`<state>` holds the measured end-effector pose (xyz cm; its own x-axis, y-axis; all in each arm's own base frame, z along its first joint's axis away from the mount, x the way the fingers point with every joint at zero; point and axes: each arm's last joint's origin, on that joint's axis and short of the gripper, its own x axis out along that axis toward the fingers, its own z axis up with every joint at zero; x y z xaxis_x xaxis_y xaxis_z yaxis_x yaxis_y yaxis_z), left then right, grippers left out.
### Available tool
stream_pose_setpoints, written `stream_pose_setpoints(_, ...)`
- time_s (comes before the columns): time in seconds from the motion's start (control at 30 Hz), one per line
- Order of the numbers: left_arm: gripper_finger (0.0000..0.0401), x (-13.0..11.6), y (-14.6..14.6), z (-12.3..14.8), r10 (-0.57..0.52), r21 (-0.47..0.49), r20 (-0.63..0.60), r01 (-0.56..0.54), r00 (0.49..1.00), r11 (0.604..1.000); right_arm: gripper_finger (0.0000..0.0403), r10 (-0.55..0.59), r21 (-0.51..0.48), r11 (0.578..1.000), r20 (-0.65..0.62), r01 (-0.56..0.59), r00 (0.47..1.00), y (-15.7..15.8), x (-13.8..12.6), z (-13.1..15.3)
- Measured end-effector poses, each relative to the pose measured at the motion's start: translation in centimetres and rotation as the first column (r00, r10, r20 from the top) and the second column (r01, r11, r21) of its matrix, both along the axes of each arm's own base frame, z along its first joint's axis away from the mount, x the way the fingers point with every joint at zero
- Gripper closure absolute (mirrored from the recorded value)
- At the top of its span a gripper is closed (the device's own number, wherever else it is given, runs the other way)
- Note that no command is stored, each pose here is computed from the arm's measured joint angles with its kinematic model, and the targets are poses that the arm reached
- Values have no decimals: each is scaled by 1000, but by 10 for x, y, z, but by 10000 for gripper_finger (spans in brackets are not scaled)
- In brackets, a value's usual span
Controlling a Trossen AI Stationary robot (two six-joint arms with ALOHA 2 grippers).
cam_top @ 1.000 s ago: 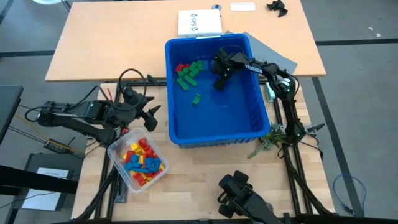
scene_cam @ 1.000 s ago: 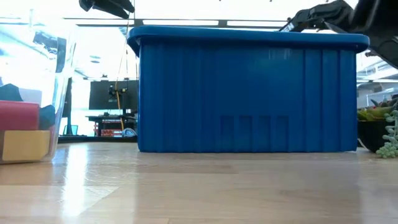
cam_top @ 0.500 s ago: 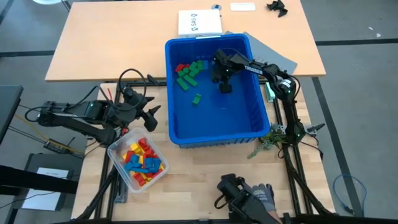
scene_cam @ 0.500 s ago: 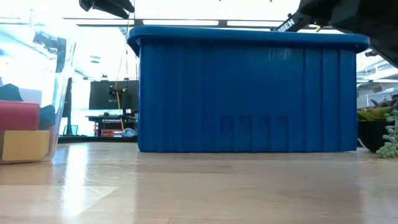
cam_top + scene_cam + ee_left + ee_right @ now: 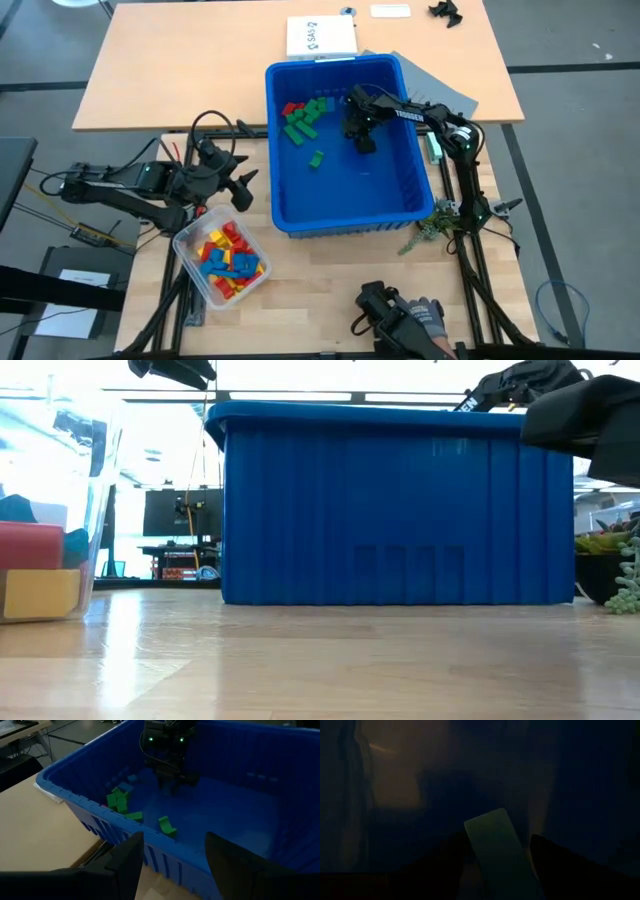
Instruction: Sort Items/Unsort Items
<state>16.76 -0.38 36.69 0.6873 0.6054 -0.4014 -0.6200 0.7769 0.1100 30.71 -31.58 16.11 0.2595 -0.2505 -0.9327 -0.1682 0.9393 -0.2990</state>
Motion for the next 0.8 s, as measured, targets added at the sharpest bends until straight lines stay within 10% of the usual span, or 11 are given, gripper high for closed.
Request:
stream_pose_setpoints(0.17,183,0,0,0,0,-2,2,0,1000,1000,196,-24,13,1000,-5,24,1000,1,0,-1)
stream_pose_setpoints(0.57,183,0,0,1,-2,-2,10,2,1000,1000,392,-180,35,983,32,179,983,5,0,7)
stream_pose_setpoints(0.8,183,0,0,1,-2,-1,9,2,1000,1000,399,-235,34,972,127,233,964,11,-6,44)
